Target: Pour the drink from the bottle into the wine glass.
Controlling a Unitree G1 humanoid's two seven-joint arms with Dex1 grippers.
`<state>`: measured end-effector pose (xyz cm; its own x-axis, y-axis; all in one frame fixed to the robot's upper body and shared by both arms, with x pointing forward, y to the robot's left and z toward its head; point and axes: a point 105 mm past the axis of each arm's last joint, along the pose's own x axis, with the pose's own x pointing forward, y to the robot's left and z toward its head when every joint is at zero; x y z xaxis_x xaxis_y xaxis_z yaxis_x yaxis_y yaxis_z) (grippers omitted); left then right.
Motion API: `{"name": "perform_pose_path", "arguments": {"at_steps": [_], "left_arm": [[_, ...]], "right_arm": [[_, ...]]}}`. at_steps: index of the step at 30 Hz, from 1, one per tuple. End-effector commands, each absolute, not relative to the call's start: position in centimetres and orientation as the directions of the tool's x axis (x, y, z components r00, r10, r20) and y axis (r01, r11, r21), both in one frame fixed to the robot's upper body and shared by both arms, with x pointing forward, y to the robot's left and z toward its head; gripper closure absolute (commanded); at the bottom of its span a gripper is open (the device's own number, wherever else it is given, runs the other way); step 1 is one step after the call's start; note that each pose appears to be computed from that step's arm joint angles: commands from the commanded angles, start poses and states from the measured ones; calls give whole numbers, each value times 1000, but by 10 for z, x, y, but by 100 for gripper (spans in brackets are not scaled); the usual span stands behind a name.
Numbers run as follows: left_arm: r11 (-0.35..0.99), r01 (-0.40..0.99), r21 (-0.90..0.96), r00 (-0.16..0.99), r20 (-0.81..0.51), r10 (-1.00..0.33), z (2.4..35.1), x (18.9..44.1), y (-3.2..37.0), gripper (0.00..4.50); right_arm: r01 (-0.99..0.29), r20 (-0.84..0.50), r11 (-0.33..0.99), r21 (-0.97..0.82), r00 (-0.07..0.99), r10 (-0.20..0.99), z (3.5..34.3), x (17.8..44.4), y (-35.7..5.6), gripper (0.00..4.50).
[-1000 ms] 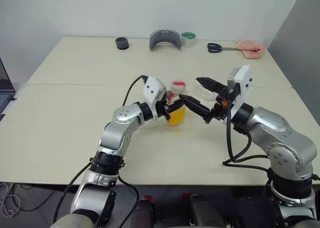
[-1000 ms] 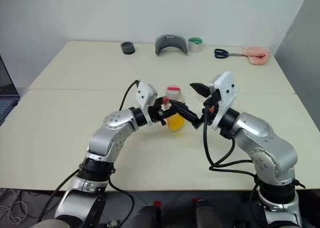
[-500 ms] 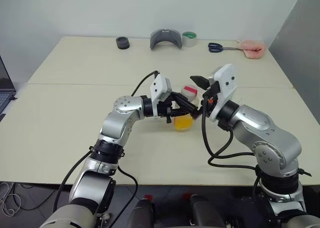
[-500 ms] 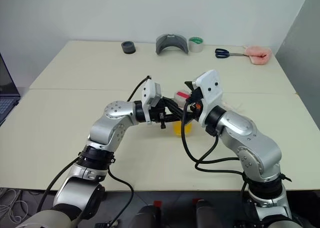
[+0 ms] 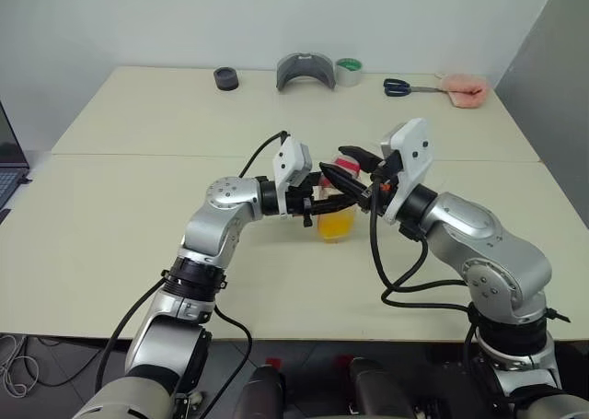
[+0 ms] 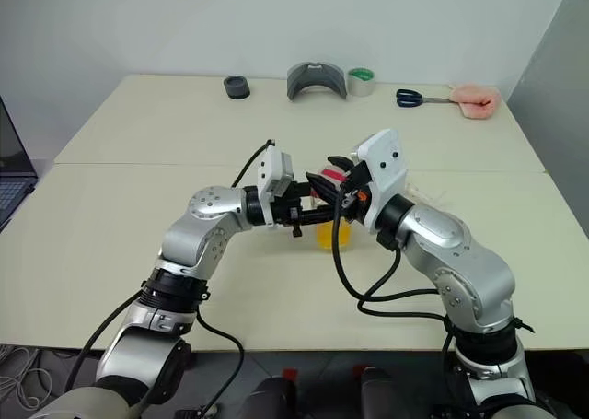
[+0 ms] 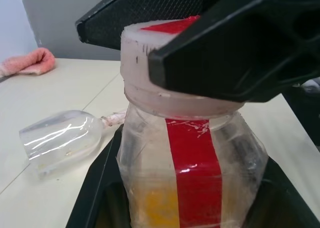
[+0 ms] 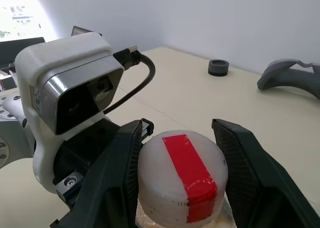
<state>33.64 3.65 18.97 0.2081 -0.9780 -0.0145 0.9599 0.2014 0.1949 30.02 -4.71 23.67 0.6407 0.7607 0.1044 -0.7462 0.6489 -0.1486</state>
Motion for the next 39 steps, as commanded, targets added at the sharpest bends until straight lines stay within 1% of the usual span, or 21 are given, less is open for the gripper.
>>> {"name": "perform_pose_path", "arguments": {"at_steps": [1,2,3,5,8,10,11,13,14,16,18,19,20,22,25,27,29,32,33,39], "left_arm": [[178,961,211,176,31,-984,208,332,42,267],[161,965,209,160,23,-987,209,330,42,267],[147,967,209,147,15,-989,209,329,43,267],[123,968,219,127,-3,-992,209,328,44,267],[116,964,239,124,-19,-992,211,331,47,267],[125,961,247,134,-18,-991,213,333,49,267],[129,959,251,137,-18,-990,214,334,49,267],[137,958,254,146,-15,-989,214,335,50,267],[141,957,253,149,-14,-989,214,335,50,267],[148,957,250,155,-11,-988,214,336,51,268],[154,957,247,161,-9,-987,213,336,51,268],[160,956,246,167,-7,-986,213,338,51,268],[164,956,244,170,-7,-985,212,338,51,268],[168,955,244,175,-7,-985,212,340,51,268],[175,954,245,182,-5,-983,213,344,49,268],[181,952,245,188,-5,-982,214,346,49,268],[182,952,246,189,-5,-982,214,348,49,268],[181,951,250,188,-5,-982,214,349,48,268],[180,951,251,187,-5,-982,214,349,47,268],[180,949,257,188,-6,-982,213,349,47,268]], "right_arm": [[-875,84,388,-288,381,921,249,278,-27,262],[-901,42,309,-306,311,949,249,278,-27,262],[-914,3,251,-319,264,965,248,282,-30,262],[-929,-71,168,-331,202,977,245,291,-35,262],[-936,-113,133,-325,178,977,243,303,-41,262],[-935,-130,132,-330,183,974,239,306,-44,262],[-930,-104,164,-329,208,973,240,308,-46,262],[-913,-37,242,-328,268,963,248,311,-52,188],[-902,-17,272,-335,295,955,250,311,-55,160],[-869,33,349,-352,360,932,260,309,-62,90],[-852,77,395,-343,393,916,268,296,-66,23],[-845,101,424,-326,415,904,270,290,-66,0],[-841,114,444,-310,431,895,270,284,-65,0],[-806,144,517,-286,498,855,266,277,-61,0],[-751,167,615,-240,592,789,260,276,-53,0],[-717,164,657,-231,637,753,254,278,-44,0],[-702,159,674,-229,657,737,251,280,-39,0],[-580,182,784,-221,765,617,249,301,-41,0],[-560,188,800,-214,780,596,249,303,-42,0],[-535,211,828,-168,801,561,250,310,-42,0]]}}
